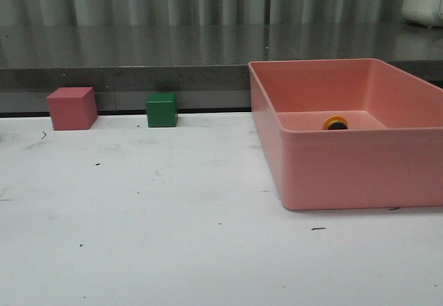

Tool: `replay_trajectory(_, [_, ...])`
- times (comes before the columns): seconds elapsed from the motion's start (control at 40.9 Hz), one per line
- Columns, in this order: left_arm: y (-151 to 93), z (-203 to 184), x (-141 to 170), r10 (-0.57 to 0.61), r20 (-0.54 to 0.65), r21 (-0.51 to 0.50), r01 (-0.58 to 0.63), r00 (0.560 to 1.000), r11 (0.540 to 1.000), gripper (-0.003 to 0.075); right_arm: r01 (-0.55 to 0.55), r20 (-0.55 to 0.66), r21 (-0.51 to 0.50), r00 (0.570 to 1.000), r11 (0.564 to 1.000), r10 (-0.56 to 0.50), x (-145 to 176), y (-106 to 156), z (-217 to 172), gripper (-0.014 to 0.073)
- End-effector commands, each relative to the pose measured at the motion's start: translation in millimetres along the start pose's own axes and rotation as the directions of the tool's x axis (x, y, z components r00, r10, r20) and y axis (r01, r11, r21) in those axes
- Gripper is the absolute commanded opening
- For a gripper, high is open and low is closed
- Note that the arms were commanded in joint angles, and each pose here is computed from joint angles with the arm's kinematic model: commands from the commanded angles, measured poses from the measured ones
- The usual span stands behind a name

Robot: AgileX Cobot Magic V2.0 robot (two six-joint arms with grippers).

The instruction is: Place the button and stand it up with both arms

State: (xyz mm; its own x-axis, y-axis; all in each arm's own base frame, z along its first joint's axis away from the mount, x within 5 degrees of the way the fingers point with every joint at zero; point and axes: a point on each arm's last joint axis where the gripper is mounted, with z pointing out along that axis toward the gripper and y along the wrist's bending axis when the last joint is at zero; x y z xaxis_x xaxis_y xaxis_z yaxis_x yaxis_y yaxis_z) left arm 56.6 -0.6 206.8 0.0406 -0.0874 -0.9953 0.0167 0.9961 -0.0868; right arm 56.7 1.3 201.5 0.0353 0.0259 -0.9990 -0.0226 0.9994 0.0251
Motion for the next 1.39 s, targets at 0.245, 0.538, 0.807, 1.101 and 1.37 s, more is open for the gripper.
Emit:
replay_trajectory(0.245, [-4,-6,-28,-0.010,0.225,0.040,0.001,0.974,0.999,-0.0020,0.003,0.100,0.006,0.995,1.000,-0.003,-20,0,-4,-0.0068])
replay_trajectory(0.538, [-9,-30,-107,-0.012,0.270,0.025,0.005,0.963,1.000,-0.0020,0.005,0.114,-0.002,0.994,1.000,-0.005,-87,3,-21,-0.0068])
replay_trajectory(0.807, [-12,-25,-165,-0.012,0.105,-0.010,0.013,0.994,1.000,-0.0020,0.006,0.030,-0.006,1.000,1.000,-0.006,-142,4,-16,-0.0068])
replay_trajectory(1.101, [-12,16,-159,-0.012,-0.093,-0.032,0.009,0.996,0.999,-0.0020,0.005,-0.165,-0.004,0.986,1.000,-0.005,-142,4,18,-0.0068])
replay_trajectory(1.37, [-11,32,-148,-0.012,-0.170,-0.039,0.005,0.985,0.999,-0.0020,0.004,-0.220,-0.002,0.976,1.000,-0.004,-137,4,33,-0.0068])
